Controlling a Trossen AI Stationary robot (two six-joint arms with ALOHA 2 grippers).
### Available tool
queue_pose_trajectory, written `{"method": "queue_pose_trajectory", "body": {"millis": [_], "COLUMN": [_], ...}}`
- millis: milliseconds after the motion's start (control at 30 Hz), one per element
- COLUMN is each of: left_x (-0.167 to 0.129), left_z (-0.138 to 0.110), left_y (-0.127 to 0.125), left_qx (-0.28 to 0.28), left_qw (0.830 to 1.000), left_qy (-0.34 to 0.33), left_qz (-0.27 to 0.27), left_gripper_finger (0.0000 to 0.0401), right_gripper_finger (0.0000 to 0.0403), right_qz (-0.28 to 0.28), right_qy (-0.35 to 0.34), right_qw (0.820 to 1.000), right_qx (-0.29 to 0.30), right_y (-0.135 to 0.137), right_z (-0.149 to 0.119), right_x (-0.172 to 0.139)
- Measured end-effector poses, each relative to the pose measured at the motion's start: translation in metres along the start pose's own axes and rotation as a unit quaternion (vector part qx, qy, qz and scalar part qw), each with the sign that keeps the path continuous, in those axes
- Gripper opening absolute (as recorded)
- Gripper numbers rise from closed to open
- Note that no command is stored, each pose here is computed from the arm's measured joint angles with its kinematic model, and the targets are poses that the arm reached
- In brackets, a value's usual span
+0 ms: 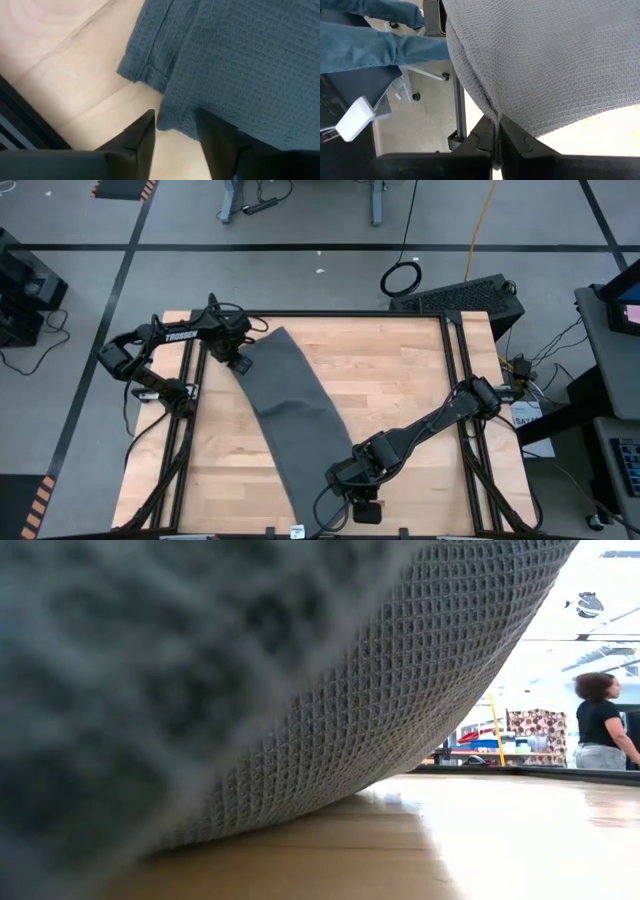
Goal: Roll towel into tight, uniform cylinder
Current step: Roll the gray towel
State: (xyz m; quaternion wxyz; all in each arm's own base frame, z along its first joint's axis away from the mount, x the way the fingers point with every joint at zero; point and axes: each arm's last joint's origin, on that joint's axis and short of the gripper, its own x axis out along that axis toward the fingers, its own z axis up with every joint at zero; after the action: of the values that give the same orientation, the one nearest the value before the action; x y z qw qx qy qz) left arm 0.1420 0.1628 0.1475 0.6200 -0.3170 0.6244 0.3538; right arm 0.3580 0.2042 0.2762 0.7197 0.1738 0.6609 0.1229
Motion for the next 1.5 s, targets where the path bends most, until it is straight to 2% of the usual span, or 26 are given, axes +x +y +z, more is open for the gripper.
{"method": "queue_pose_trajectory", "body": {"millis": [267, 333, 600, 767, 900, 1067, 1200, 1300, 1367, 1500], "left_x": [-0.003, -0.007, -0.037, -0.034, -0.017, -0.004, 0.0, 0.005, 0.008, 0.012], "left_z": [-0.002, -0.001, 0.007, 0.003, -0.003, -0.004, -0.004, -0.005, -0.006, -0.008], "left_y": [0.0, 0.001, 0.003, 0.0, 0.0, -0.002, -0.002, -0.002, -0.001, -0.001], "left_qx": [0.001, 0.012, 0.048, 0.012, -0.027, -0.033, -0.033, -0.033, -0.029, -0.02], "left_qw": [1.0, 1.0, 0.998, 0.999, 0.998, 0.999, 0.999, 0.999, 0.999, 0.999], "left_qy": [0.018, 0.022, -0.001, 0.023, 0.044, 0.015, 0.007, -0.005, -0.014, -0.02], "left_qz": [0.003, 0.009, 0.03, -0.026, -0.019, -0.024, -0.025, -0.02, -0.018, -0.017], "left_gripper_finger": [0.0021, 0.0007, 0.0002, 0.0009, 0.006, 0.0134, 0.016, 0.0156, 0.0136, 0.0051], "right_gripper_finger": [0.0, 0.0, 0.0, 0.0, 0.0, 0.0, 0.0, 0.0, 0.0, 0.0], "right_qz": [0.0, 0.0, 0.0, 0.0, 0.001, 0.002, 0.002, 0.003, 0.003, 0.003], "right_qy": [0.0, 0.0, 0.0, -0.001, -0.003, -0.004, -0.005, -0.006, -0.006, -0.006], "right_qw": [1.0, 1.0, 1.0, 1.0, 1.0, 1.0, 1.0, 1.0, 1.0, 1.0], "right_qx": [0.001, 0.002, -0.005, -0.005, -0.002, 0.004, 0.003, -0.001, -0.003, -0.004], "right_y": [0.0, 0.0, 0.0, 0.0, -0.001, -0.001, -0.001, -0.001, -0.001, -0.001], "right_z": [0.0, 0.0, 0.0, 0.0, 0.001, 0.002, 0.002, 0.002, 0.002, 0.002], "right_x": [0.0, 0.0, 0.0, 0.0, -0.001, -0.001, -0.001, -0.001, -0.001, -0.001]}}
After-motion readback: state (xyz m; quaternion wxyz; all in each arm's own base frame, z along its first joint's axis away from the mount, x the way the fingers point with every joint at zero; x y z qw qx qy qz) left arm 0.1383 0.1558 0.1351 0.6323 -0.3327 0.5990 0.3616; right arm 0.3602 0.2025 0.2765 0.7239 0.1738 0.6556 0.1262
